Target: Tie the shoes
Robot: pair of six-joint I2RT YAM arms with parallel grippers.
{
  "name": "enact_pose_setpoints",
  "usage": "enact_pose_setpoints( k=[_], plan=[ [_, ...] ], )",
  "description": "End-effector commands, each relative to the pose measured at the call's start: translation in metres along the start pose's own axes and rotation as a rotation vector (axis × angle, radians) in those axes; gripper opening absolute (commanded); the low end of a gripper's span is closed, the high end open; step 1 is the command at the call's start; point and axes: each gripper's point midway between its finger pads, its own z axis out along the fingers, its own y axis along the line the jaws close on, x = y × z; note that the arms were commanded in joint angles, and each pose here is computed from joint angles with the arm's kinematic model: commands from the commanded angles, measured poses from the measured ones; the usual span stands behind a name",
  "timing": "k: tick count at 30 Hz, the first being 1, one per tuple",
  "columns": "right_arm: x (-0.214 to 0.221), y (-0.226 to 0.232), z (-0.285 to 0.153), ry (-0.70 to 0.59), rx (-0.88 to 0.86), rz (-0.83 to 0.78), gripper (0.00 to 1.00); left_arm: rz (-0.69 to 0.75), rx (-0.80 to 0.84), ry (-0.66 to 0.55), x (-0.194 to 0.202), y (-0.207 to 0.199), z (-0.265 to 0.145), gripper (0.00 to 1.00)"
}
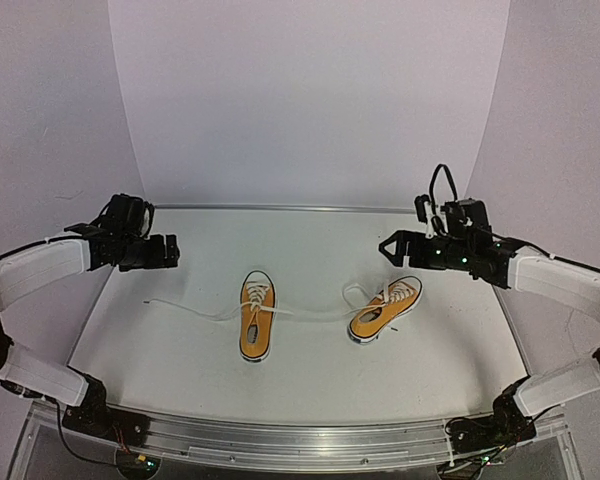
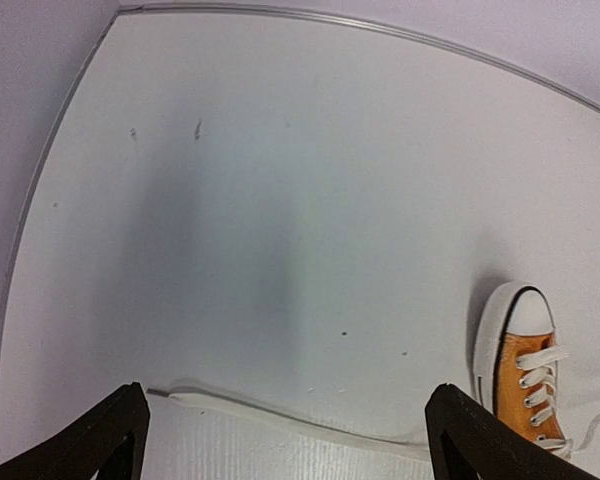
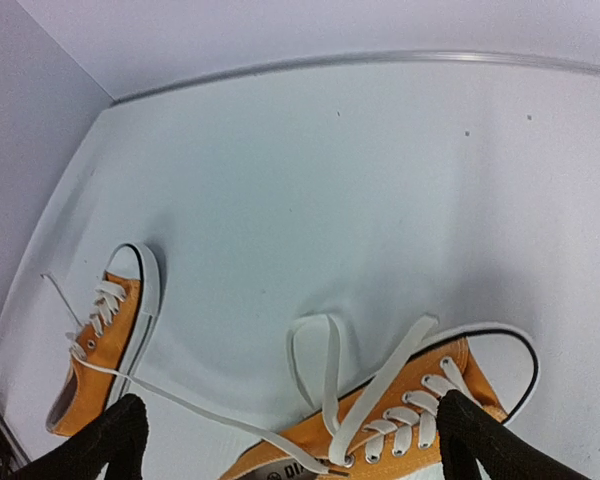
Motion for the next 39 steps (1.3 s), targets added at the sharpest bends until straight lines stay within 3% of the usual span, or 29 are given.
enact_pose_setpoints(
  k=[1, 6, 9, 12, 18, 23, 26, 32, 39],
  plan=[
    [-0.069, 0.012, -0.020, -0.194, 0.030, -0.092, 0.98, 0.027, 0.167, -0.229, -0.054, -0.042, -0.029, 1.00],
    [-0.106, 0.021, 0.000, -0.290, 0.009, -0.082, 0.98, 0.037, 0.273, -0.342, -0.079, -0.060, -0.043, 1.00],
    [-0.111, 0.035, 0.023, -0.245, -0.056, -0.120, 0.98, 0.248, 0.405, -0.197, -0.053, -0.091, -0.036, 1.00],
    [-0.109, 0.044, 0.037, -0.220, -0.115, -0.108, 0.98, 0.388, 0.369, -0.023, -0.006, -0.095, -0.011, 0.99],
    [-0.084, 0.061, 0.052, -0.126, -0.254, -0.135, 0.98, 0.764, 0.294, 0.200, 0.080, -0.104, 0.013, 0.99],
    [-0.072, 0.068, 0.053, -0.093, -0.315, -0.132, 0.98, 0.920, 0.430, 0.208, 0.110, -0.121, 0.010, 0.98],
    [-0.067, 0.071, 0.054, -0.075, -0.341, -0.129, 0.98, 0.965, 0.486, 0.173, 0.119, -0.126, 0.009, 0.92],
    [-0.059, 0.073, 0.059, -0.048, -0.365, -0.121, 0.98, 1.035, 0.514, 0.218, 0.137, -0.128, 0.026, 0.66],
    [-0.052, 0.073, 0.064, -0.023, -0.381, -0.110, 0.98, 1.071, 0.498, 0.143, 0.130, -0.135, 0.036, 0.56]
  ],
)
